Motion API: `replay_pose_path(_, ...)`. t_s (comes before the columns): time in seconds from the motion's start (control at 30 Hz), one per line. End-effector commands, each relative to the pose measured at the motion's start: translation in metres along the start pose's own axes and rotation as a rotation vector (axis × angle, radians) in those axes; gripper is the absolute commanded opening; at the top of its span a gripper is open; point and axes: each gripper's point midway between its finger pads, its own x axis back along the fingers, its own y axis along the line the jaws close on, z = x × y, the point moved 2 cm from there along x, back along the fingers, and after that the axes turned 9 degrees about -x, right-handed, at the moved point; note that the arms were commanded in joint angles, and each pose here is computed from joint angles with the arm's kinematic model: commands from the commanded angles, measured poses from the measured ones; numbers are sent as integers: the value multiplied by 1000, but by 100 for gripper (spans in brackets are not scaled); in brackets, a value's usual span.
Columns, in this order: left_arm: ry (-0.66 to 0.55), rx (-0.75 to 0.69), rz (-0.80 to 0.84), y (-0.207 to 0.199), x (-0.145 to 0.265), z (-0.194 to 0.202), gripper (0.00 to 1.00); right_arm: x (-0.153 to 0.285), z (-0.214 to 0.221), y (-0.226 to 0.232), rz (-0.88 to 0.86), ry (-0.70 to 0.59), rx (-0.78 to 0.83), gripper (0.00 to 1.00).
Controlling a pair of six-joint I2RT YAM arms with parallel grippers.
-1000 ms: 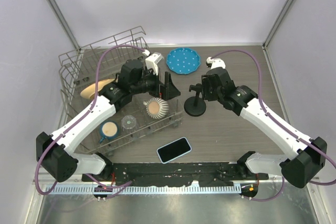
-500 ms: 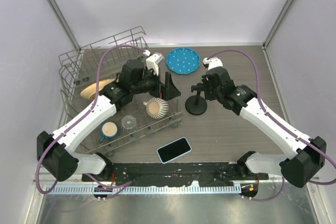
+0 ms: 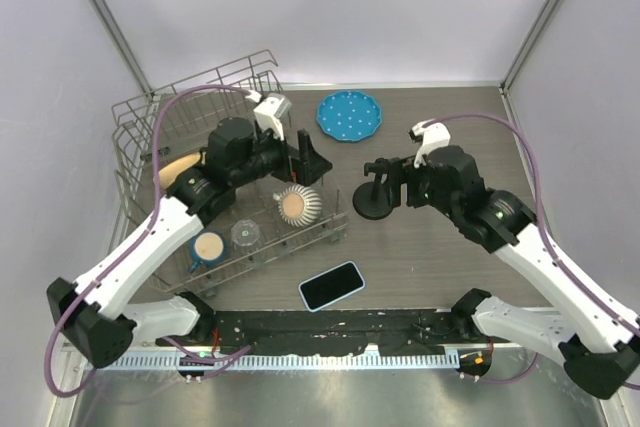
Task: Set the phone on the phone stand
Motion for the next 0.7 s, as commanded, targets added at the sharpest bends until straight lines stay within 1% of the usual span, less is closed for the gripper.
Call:
replay_pose_path(0.0, -184, -58, -150, 14, 30, -33, 100, 19, 26, 51, -299, 67, -1, 82)
replay_pose_path(0.03, -207, -60, -207, 22, 34, -36, 100, 22, 32, 61, -345, 79, 21, 83)
replay_pose_path(0.07, -228, -59, -245, 27, 39, -39, 100, 29, 45, 81, -418, 101, 77, 83)
replay_pose_path(0.13, -267, -54, -305, 34, 51, -42, 100, 30, 57, 100, -475, 86, 132, 83)
replay_pose_path(0.17, -290, -40, -363, 43, 57, -43, 100, 42, 67, 125, -567, 70, 196, 84)
replay_pose_path(0.23, -353, -29, -404, 45, 75, -51, 100, 44, 90, 143, -617, 76, 269, 84)
replay_pose_path(0.27, -383, -18, -459, 53, 81, -50, 100, 40, 92, 150, -598, 33, 278, 84)
replay_pose_path(0.3, -414, -13, -483, 56, 88, -52, 100, 42, 109, 165, -621, 58, 322, 84)
replay_pose_path(0.37, -493, 1, -564, 66, 107, -55, 100, 37, 121, 182, -622, 62, 333, 84)
replay_pose_path(0.4, -514, 5, -592, 70, 113, -55, 100, 40, 133, 194, -635, 67, 358, 84)
replay_pose_path(0.43, -530, 8, -610, 72, 117, -55, 100, 30, 151, 202, -621, 93, 404, 84)
replay_pose_path(0.47, -559, 10, -620, 73, 125, -56, 100, 29, 158, 216, -646, 71, 414, 84)
replay_pose_path(0.5, -571, 7, -646, 76, 129, -55, 100, 24, 168, 221, -640, 66, 434, 84)
replay_pose_path(0.53, -585, 7, -651, 76, 132, -56, 100, 17, 188, 228, -647, 91, 459, 84)
replay_pose_path(0.57, -594, 8, -657, 78, 133, -55, 100, 15, 189, 240, -682, 69, 424, 82)
replay_pose_path(0.63, -614, 17, -664, 78, 138, -56, 100, 13, 206, 252, -749, 102, 405, 73)
replay_pose_path(0.67, -619, 21, -662, 77, 139, -56, 99, 7, 214, 258, -758, 102, 397, 67)
